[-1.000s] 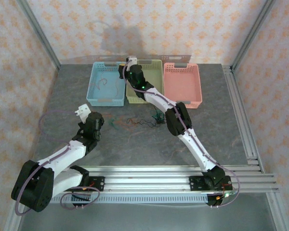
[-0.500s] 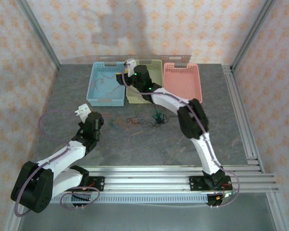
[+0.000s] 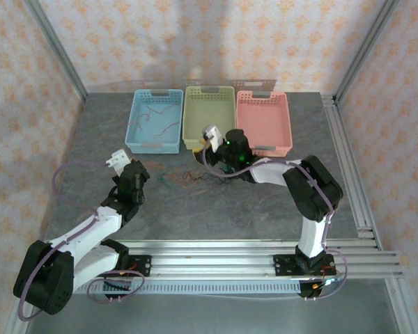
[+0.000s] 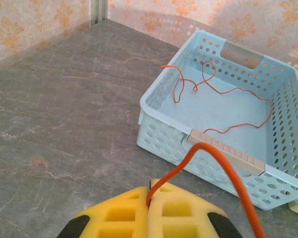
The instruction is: Untangle the cables
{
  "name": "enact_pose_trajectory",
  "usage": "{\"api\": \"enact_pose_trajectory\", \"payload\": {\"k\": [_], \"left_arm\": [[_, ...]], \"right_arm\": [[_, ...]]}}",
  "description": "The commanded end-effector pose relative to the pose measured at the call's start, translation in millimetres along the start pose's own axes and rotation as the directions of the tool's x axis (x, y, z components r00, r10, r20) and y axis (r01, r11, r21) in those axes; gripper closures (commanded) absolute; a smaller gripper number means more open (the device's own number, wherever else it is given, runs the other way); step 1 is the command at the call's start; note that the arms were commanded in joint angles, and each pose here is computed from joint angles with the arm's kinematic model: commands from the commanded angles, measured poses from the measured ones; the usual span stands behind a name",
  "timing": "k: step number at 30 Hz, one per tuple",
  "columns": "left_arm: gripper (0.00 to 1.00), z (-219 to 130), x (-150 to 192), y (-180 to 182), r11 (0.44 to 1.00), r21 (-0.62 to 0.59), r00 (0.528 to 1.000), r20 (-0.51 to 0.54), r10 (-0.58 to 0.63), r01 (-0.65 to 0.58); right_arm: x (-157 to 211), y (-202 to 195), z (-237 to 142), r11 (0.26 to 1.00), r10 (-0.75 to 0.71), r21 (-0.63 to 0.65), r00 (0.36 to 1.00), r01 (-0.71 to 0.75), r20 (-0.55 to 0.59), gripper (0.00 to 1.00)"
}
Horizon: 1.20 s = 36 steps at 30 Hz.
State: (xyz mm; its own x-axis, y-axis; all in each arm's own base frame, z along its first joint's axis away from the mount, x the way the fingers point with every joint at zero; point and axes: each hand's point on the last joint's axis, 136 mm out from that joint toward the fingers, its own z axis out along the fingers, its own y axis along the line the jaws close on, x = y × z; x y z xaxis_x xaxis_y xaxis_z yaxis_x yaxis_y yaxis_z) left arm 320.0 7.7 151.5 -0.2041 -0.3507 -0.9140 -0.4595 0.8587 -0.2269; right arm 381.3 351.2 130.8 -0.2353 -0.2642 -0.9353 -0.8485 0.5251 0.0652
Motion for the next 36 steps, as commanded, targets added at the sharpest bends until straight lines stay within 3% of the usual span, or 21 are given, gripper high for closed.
{"api": "enact_pose_trajectory", "payload": {"k": [1, 8, 15, 23, 30, 36], "left_arm": [[1.00, 0, -2, 3, 1.000, 0.000, 1.000, 0.018, -0.004, 0.004], [1.00, 1, -2, 5, 1.000, -0.017, 1.000, 0.017, -0.001, 0.001], [1.00, 2, -1, 6, 1.000, -0.025, 1.000, 0.012, 0.001, -0.001], [1.00, 2, -2, 6, 1.000, -0.028, 1.000, 0.013, 0.000, 0.000], [1.00, 2, -1, 6, 1.000, -0.029, 1.000, 0.012, 0.000, 0.000], [1.00, 2, -1, 7, 0.999, -0.033, 1.000, 0.012, 0.001, 0.000]], "right_arm": [[15, 15, -11, 0.987, -0.158, -0.052, 0.986, 0.155, -0.060, 0.49], [73, 15, -29, 0.959, -0.283, -0.115, 0.904, 0.260, -0.319, 0.47], [88, 18, -29, 0.962, -0.271, -0.133, 0.898, 0.238, -0.347, 0.40], [108, 11, -25, 0.960, -0.281, -0.125, 0.862, 0.252, -0.421, 0.44], [116, 10, -27, 0.954, -0.299, -0.135, 0.840, 0.266, -0.454, 0.63], [117, 12, -30, 0.950, -0.312, -0.137, 0.835, 0.280, -0.454, 0.95]]}}
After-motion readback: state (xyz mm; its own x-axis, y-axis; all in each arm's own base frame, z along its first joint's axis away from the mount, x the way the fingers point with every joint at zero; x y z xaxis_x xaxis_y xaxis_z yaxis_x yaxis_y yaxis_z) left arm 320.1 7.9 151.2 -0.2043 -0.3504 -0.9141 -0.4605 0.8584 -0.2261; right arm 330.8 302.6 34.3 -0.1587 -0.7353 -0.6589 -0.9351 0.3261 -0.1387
